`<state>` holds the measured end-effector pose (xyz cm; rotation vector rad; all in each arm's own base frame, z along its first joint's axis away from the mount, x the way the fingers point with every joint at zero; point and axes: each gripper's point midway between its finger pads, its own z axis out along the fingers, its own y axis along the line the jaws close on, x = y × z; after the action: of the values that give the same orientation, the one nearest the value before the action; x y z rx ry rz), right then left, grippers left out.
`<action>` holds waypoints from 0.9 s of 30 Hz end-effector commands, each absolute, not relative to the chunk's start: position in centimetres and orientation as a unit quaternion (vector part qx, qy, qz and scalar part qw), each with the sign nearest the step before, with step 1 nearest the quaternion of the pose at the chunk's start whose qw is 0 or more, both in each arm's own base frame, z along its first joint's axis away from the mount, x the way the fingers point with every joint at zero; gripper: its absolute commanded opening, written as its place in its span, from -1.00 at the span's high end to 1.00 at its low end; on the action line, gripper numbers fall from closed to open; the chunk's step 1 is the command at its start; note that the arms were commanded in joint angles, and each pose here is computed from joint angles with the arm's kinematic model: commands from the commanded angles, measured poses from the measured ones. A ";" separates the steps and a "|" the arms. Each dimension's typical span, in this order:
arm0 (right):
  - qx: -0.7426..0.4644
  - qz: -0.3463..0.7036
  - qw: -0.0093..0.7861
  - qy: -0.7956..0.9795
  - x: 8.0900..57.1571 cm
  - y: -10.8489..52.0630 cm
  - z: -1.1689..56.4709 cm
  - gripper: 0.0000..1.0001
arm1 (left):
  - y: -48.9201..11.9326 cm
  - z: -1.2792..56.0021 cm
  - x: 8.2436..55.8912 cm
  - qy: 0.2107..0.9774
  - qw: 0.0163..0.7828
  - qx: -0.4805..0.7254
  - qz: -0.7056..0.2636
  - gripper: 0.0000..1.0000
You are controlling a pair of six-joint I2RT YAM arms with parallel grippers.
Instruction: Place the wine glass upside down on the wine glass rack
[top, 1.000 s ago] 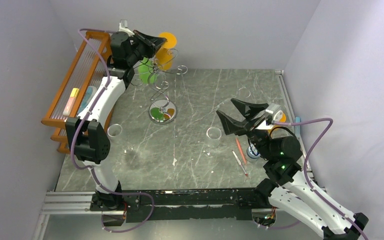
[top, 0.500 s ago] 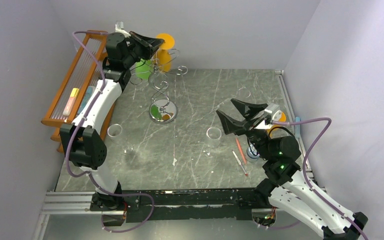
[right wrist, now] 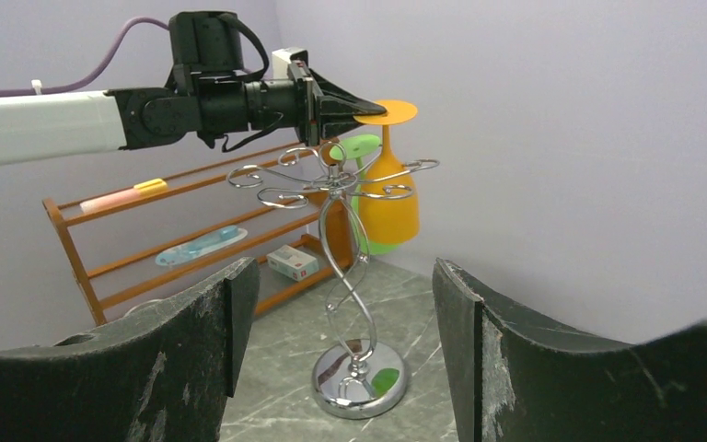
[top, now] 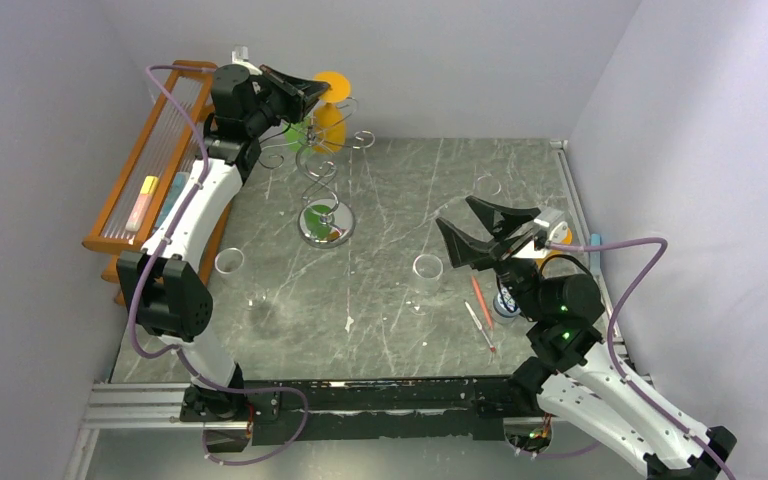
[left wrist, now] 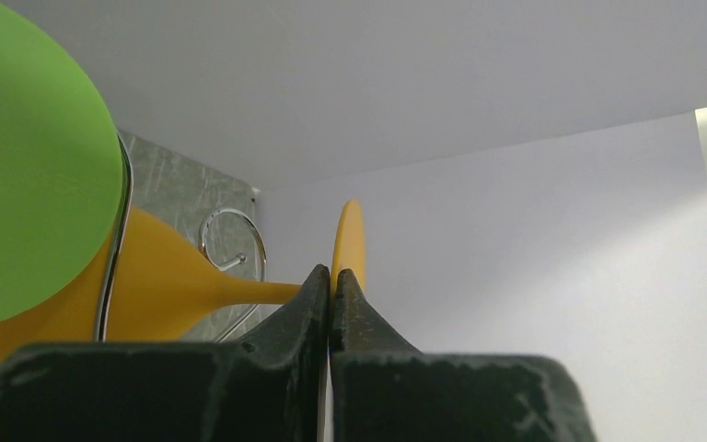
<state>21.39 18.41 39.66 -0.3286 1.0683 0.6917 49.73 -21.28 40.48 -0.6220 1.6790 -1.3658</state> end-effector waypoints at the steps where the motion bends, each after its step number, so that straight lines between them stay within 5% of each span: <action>1: -0.142 0.322 0.795 0.495 21.4 18.1 39.5 -0.45 | -22.1 44.1 47.8 0.660 0.422 -0.225 -0.579 0.90; 27: -0.136 0.322 0.795 0.496 21.2 17.7 39.5 -0.45 | -27.0 41.5 47.3 0.696 0.400 -0.212 -0.557 0.90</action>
<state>21.23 17.98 39.80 -0.3081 1.0638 0.6931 47.69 -25.95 40.09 -0.5800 1.7832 -1.4014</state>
